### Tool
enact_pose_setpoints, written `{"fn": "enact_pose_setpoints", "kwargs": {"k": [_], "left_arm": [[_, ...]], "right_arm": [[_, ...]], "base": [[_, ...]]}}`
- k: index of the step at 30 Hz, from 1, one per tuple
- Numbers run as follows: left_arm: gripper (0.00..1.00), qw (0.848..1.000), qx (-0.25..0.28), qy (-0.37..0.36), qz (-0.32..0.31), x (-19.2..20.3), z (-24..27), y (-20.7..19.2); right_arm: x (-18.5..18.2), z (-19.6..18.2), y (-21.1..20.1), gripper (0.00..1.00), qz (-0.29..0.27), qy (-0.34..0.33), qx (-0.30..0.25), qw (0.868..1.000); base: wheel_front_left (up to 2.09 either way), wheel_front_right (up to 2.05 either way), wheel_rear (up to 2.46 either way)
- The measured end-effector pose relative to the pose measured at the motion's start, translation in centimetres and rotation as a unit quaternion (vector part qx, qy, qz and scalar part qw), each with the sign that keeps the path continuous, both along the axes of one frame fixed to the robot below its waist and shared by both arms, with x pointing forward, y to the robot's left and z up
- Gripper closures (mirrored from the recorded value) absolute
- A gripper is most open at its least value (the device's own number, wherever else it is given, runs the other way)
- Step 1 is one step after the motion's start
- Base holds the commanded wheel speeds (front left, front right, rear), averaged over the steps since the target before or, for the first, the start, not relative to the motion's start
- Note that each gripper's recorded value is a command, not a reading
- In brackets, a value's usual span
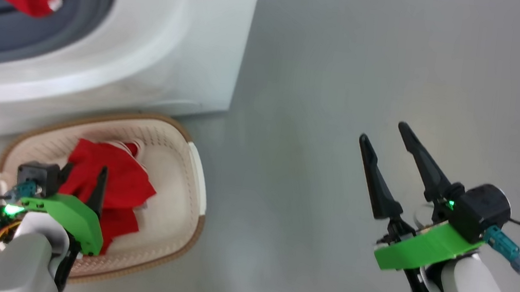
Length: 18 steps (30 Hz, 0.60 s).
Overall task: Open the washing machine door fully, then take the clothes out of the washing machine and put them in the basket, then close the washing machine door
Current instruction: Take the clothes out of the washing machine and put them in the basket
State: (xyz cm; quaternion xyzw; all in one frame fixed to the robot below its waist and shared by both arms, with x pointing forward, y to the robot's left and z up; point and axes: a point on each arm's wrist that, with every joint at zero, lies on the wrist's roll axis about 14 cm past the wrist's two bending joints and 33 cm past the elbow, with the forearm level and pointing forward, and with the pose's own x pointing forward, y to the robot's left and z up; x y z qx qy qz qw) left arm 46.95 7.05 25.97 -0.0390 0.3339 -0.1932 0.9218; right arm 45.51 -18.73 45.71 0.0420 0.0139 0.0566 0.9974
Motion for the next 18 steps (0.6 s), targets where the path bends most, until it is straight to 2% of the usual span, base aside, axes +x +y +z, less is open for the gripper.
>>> {"fn": "enact_pose_setpoints", "kwargs": {"k": [8,18], "left_arm": [[0.00,0.997,-0.022,-0.063,0.040,-0.5,5.2,1.4],[0.00,0.985,-0.027,-0.149,0.087,-1.9,11.2,4.5]], "right_arm": [[-2.1,1.7,0.4,0.00,0.015,-0.013,-0.005,1.000],[-4.0,4.2,1.0,0.00,0.032,-0.040,-0.009,0.999]], "base": [[0.00,0.00,0.00],[0.00,0.00,0.00]]}}
